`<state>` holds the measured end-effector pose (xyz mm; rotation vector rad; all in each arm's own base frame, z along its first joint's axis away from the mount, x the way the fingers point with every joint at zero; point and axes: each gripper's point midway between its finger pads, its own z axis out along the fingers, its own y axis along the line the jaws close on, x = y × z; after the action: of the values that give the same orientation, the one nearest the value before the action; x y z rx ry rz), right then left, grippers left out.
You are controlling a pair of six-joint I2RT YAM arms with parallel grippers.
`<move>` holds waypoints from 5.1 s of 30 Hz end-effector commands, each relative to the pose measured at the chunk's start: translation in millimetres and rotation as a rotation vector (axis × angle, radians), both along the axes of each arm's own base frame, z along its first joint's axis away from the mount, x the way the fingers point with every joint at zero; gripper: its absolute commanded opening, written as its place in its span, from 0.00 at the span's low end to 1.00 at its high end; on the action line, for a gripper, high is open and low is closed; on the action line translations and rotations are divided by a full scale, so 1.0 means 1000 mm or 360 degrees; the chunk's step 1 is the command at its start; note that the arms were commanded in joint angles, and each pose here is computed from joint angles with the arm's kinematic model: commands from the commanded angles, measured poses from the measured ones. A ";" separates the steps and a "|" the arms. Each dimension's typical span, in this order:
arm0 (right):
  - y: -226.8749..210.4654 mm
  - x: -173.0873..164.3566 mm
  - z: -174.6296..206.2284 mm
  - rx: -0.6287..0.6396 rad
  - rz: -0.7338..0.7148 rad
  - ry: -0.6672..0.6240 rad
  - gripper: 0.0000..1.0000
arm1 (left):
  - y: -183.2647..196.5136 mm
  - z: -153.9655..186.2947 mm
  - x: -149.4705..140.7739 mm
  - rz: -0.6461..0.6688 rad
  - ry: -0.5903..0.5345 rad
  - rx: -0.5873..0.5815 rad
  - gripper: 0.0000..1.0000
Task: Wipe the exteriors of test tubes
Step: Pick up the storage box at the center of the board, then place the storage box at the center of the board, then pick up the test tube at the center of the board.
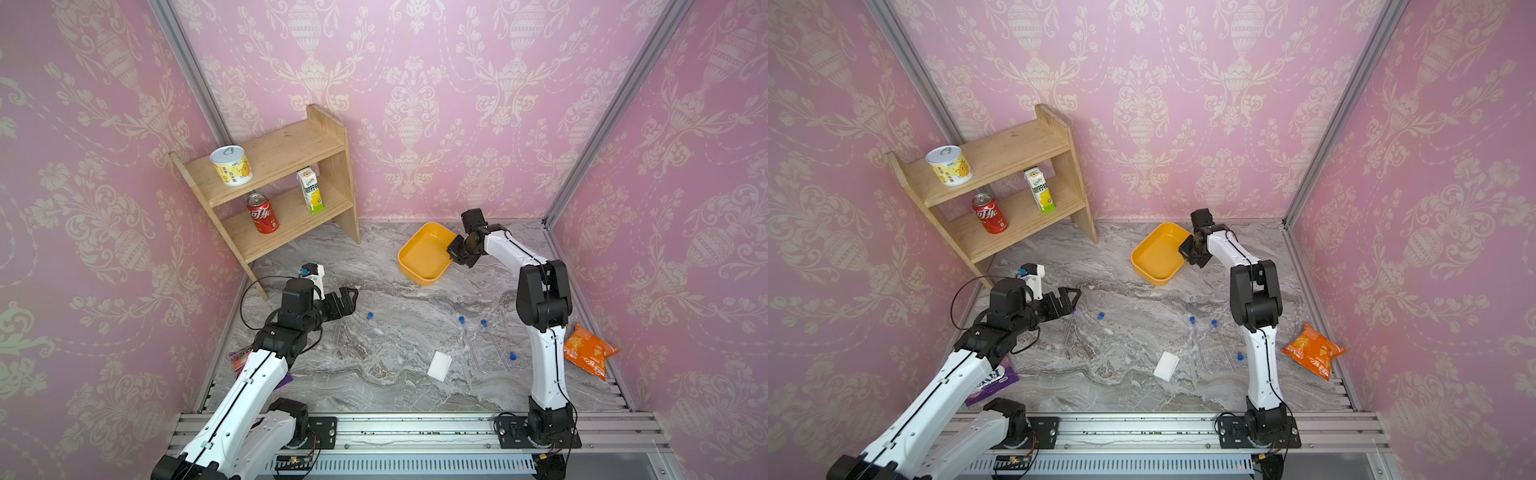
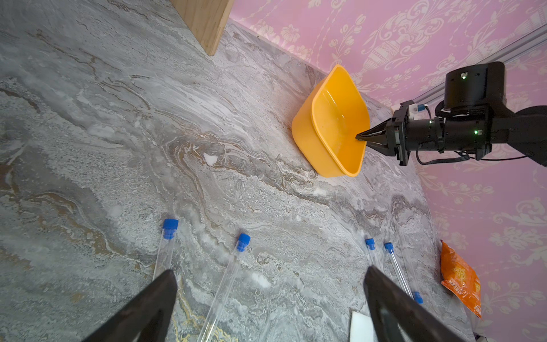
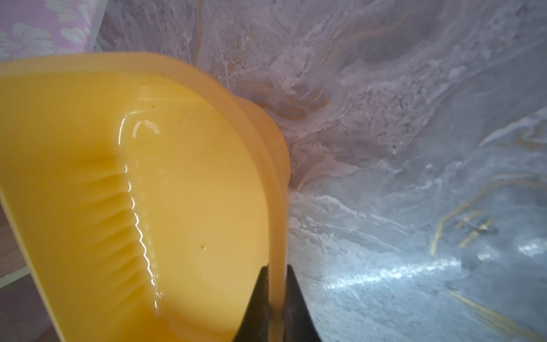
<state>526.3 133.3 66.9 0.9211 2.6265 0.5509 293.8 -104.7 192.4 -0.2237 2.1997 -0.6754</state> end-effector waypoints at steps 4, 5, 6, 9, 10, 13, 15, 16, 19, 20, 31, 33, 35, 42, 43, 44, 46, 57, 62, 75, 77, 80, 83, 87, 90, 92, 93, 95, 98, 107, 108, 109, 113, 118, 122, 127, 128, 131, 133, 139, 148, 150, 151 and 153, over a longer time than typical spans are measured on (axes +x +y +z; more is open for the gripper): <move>0.009 -0.040 0.027 0.0026 0.0155 -0.0012 0.07 | 0.003 -0.010 -0.005 0.0010 0.0043 0.0043 0.99; 0.011 -0.045 0.031 0.0030 0.0175 -0.0023 0.07 | 0.003 -0.010 -0.005 0.0011 0.0044 0.0044 0.99; 0.012 -0.052 0.032 0.0023 0.0196 -0.0024 0.07 | 0.003 -0.011 -0.005 0.0010 0.0047 0.0045 0.99; 0.015 -0.068 0.041 -0.0031 0.0256 -0.0047 0.07 | 0.003 -0.014 -0.004 0.0012 0.0060 0.0052 0.99; 0.017 -0.072 0.043 -0.0047 0.0275 -0.0057 0.07 | 0.003 -0.015 -0.003 0.0011 0.0066 0.0055 0.99; 0.024 -0.085 0.050 -0.0110 0.0344 -0.0081 0.07 | 0.002 -0.019 -0.001 0.0002 0.0081 0.0053 0.99; 0.030 -0.094 0.053 -0.0160 0.0397 -0.0098 0.07 | 0.001 -0.021 0.000 0.0000 0.0093 0.0051 0.99; 0.032 -0.098 0.054 -0.0179 0.0422 -0.0101 0.07 | 0.000 -0.021 0.001 -0.0001 0.0096 0.0049 0.99; 0.045 -0.110 0.056 -0.0242 0.0525 -0.0127 0.07 | -0.001 -0.021 0.002 -0.0005 0.0103 0.0045 0.99; 0.049 -0.115 0.055 -0.0268 0.0560 -0.0122 0.08 | 0.000 -0.021 0.002 -0.0001 0.0106 0.0046 0.99; 0.074 -0.157 0.023 -0.0269 0.0701 -0.0040 0.08 | -0.001 -0.025 0.002 0.0030 0.0201 0.0007 0.99; 0.074 -0.163 0.018 -0.0261 0.0701 -0.0045 0.08 | -0.001 -0.024 0.001 0.0040 0.0199 -0.0002 0.99; 0.074 -0.166 0.016 -0.0252 0.0697 -0.0051 0.08 | -0.001 -0.025 0.000 0.0039 0.0201 -0.0005 0.99; 0.080 -0.173 0.012 -0.0219 0.0703 -0.0050 0.09 | 0.002 -0.026 -0.004 0.0048 0.0222 0.0036 0.99; 0.081 -0.175 0.011 -0.0211 0.0703 -0.0046 0.09 | 0.002 -0.028 -0.004 0.0049 0.0226 0.0036 0.99; 0.082 -0.177 0.008 -0.0197 0.0697 -0.0040 0.09 | 0.002 -0.028 -0.004 0.0048 0.0228 0.0035 0.99; 0.083 -0.179 0.004 -0.0188 0.0680 -0.0033 0.09 | 0.001 -0.028 -0.005 0.0046 0.0224 0.0035 0.99; 0.079 -0.193 -0.003 -0.0180 0.0643 -0.0014 0.31 | -0.001 -0.036 -0.007 0.0028 0.0249 0.0050 0.99; 0.077 -0.193 0.009 -0.0197 0.0646 -0.0047 0.72 | -0.004 -0.038 -0.006 0.0023 0.0249 0.0043 0.99; 0.018 -0.226 0.065 -0.0481 0.0734 -0.0166 1.00 | 0.000 -0.051 -0.005 0.0037 0.0323 0.0145 0.99; 0.005 -0.231 0.063 -0.0519 0.0769 -0.0153 1.00 | 0.001 -0.056 -0.003 0.0031 0.0360 0.0187 0.99; -0.013 -0.237 0.055 -0.0566 0.0795 -0.0105 0.97 | 0.001 -0.067 -0.002 0.0021 0.0437 0.0217 0.99; -0.021 -0.240 0.051 -0.0588 0.0857 -0.0092 0.82 | -0.005 -0.064 0.005 -0.0005 0.0440 0.0247 0.99; -0.023 -0.231 0.051 -0.0631 0.0926 -0.0104 0.68 | -0.008 -0.064 0.008 -0.0024 0.0439 0.0295 0.99; -0.018 -0.221 0.047 -0.0627 0.0972 -0.0089 0.61 | -0.009 -0.064 0.010 -0.0026 0.0443 0.0338 0.99; -0.014 -0.214 0.039 -0.0627 0.1000 -0.0050 0.53 | -0.008 -0.067 0.009 -0.0028 0.0467 0.0371 0.99; -0.012 -0.211 0.036 -0.0623 0.1015 -0.0032 0.50 | -0.008 -0.067 0.009 -0.0031 0.0470 0.0375 0.99; -0.008 -0.205 0.026 -0.0614 0.1040 0.0012 0.47 | -0.009 -0.069 0.008 -0.0040 0.0475 0.0391 0.99; -0.008 -0.201 0.009 -0.0625 0.1042 0.0075 0.44 | -0.012 -0.070 0.006 -0.0060 0.0479 0.0407 0.99; -0.004 -0.196 0.000 -0.0617 0.1047 0.0067 0.40 | -0.034 -0.074 0.006 -0.0175 0.0487 0.0513 0.99; -0.004 -0.197 -0.002 -0.0615 0.1049 0.0077 0.39 | -0.037 -0.075 0.006 -0.0190 0.0491 0.0526 0.99; -0.004 -0.196 -0.005 -0.0612 0.1051 0.0087 0.38 | -0.041 -0.074 0.008 -0.0197 0.0487 0.0542 0.99; -0.004 -0.196 -0.014 -0.0616 0.1046 0.0127 0.34 | -0.051 -0.071 0.013 -0.0221 0.0480 0.0583 0.99; -0.002 -0.198 -0.024 -0.0612 0.1056 0.0159 0.33 | -0.060 -0.066 0.011 -0.0250 0.0460 0.0612 0.99; 0.001 -0.201 -0.032 -0.0609 0.1073 0.0184 0.30 | -0.065 -0.066 0.009 -0.0274 0.0459 0.0632 0.99; 0.003 -0.203 -0.043 -0.0607 0.1079 0.0226 0.28 | -0.069 -0.068 0.005 -0.0297 0.0464 0.0634 0.99; 0.003 -0.204 -0.045 -0.0606 0.1081 0.0233 0.27 | -0.070 -0.068 0.005 -0.0302 0.0462 0.0630 0.99; 0.003 -0.205 -0.048 -0.0612 0.1081 0.0244 0.26 | -0.072 -0.067 0.004 -0.0313 0.0458 0.0627 0.99; 0.002 -0.206 -0.049 -0.0620 0.1077 0.0252 0.26 | -0.073 -0.066 0.004 -0.0317 0.0456 0.0625 0.99; 0.000 -0.210 -0.053 -0.0635 0.1083 0.0281 0.26 | -0.074 -0.064 0.003 -0.0322 0.0450 0.0618 0.99; -0.001 -0.214 -0.060 -0.0636 0.1085 0.0310 0.25 | -0.076 -0.061 0.004 -0.0326 0.0439 0.0605 0.99; 0.000 -0.214 -0.061 -0.0636 0.1087 0.0311 0.22 | -0.077 -0.061 0.004 -0.0328 0.0441 0.0604 0.99; -0.001 -0.214 -0.061 -0.0636 0.1086 0.0316 0.20 | -0.076 -0.061 0.003 -0.0329 0.0444 0.0608 0.99; 0.000 -0.215 -0.062 -0.0637 0.1091 0.0322 0.20 | -0.077 -0.061 0.003 -0.0334 0.0442 0.0608 0.99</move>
<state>323.7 135.0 19.5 -0.0764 2.9915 0.0851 297.8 -180.2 127.0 0.0868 2.5914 -0.3545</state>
